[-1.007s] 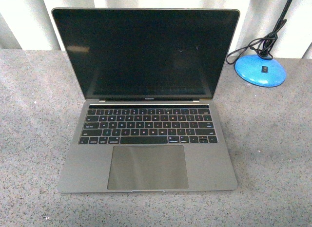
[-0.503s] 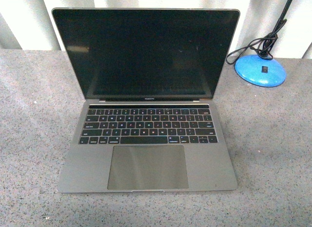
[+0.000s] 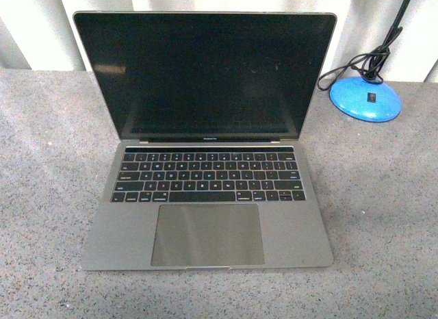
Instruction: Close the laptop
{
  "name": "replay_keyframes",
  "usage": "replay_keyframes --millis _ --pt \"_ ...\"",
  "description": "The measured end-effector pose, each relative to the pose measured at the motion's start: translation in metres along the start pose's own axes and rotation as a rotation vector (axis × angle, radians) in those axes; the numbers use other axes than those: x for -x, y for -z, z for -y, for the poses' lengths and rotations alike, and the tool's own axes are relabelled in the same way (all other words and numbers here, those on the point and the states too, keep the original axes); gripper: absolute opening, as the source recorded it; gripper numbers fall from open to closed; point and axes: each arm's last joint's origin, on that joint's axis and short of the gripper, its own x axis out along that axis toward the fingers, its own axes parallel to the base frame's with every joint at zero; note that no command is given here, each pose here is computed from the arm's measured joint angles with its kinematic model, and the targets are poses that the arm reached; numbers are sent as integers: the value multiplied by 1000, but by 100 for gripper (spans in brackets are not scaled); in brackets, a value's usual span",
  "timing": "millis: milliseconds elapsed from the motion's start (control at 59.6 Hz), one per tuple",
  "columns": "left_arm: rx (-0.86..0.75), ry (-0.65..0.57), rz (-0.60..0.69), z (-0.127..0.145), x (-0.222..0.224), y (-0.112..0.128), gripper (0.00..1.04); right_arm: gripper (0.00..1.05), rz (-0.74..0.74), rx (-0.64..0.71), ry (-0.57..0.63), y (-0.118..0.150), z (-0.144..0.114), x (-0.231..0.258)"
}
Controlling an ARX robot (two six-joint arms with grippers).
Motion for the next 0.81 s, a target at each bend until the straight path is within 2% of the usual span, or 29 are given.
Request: replay_keyframes --millis 50,134,235,319,419,537,805 --pt "22 -8 1 0 0 -1 98 95 -171 -57 57 5 2 -2" --pt "44 3 11 0 1 -4 98 95 -324 -121 91 16 6 -5" --pt "39 62 10 5 0 -10 98 95 -349 -113 80 12 7 -11" --pt "17 126 46 11 -3 -22 98 95 -365 -32 15 2 5 -24" --pt "10 208 91 19 -9 -45 98 95 -407 33 -20 -9 6 -44" --pt "-27 262 117 30 -21 -62 98 95 -483 131 -54 -17 7 -71" --pt "-117 428 120 63 -50 -80 98 95 -519 323 -148 -42 6 -129"
